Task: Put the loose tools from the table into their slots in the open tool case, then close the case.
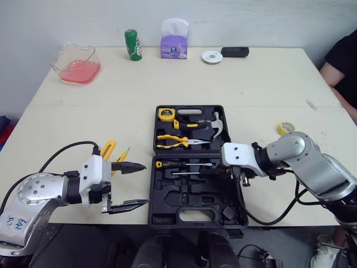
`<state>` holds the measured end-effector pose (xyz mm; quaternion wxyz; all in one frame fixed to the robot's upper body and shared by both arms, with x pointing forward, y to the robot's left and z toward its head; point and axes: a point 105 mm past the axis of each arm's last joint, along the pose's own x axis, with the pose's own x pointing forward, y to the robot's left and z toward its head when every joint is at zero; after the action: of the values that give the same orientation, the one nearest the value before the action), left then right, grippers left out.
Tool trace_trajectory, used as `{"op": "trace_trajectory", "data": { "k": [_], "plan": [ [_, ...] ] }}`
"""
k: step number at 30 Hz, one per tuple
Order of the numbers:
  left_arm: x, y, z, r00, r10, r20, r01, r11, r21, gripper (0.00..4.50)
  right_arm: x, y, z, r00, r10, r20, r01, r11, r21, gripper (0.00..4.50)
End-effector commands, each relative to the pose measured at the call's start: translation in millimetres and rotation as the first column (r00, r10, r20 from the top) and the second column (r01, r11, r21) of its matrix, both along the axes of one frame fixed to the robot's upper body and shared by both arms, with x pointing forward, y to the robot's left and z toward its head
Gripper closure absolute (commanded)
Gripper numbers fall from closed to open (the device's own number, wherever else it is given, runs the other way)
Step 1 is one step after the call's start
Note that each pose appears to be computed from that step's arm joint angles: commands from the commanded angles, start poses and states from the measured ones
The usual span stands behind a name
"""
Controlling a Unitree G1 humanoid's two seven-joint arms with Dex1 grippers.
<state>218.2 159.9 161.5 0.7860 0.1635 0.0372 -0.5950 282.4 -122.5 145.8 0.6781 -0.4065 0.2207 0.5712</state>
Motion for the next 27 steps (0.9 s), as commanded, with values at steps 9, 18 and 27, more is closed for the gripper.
{"op": "trace_trajectory", "data": {
  "k": [9, 18, 27],
  "plan": [
    [-2, 1, 2, 1.0, -0.002, 0.016, 0.002, 1.0, -0.014, 0.0, 4, -5, 28, 0.997, 0.034, 0.064, -0.035, 0.999, 0.012, 0.74],
    [4, 2, 7, 0.998, -0.02, 0.062, 0.021, 1.0, -0.018, 0.0, 9, -9, 52, 0.994, 0.037, 0.101, -0.067, 0.95, 0.306, 0.74],
    [8, 4, 8, 0.998, -0.004, 0.068, 0.005, 1.0, -0.019, 0.0, -4, 7, 21, 0.99, 0.121, 0.079, -0.144, 0.826, 0.546, 2.08]
  ]
}}
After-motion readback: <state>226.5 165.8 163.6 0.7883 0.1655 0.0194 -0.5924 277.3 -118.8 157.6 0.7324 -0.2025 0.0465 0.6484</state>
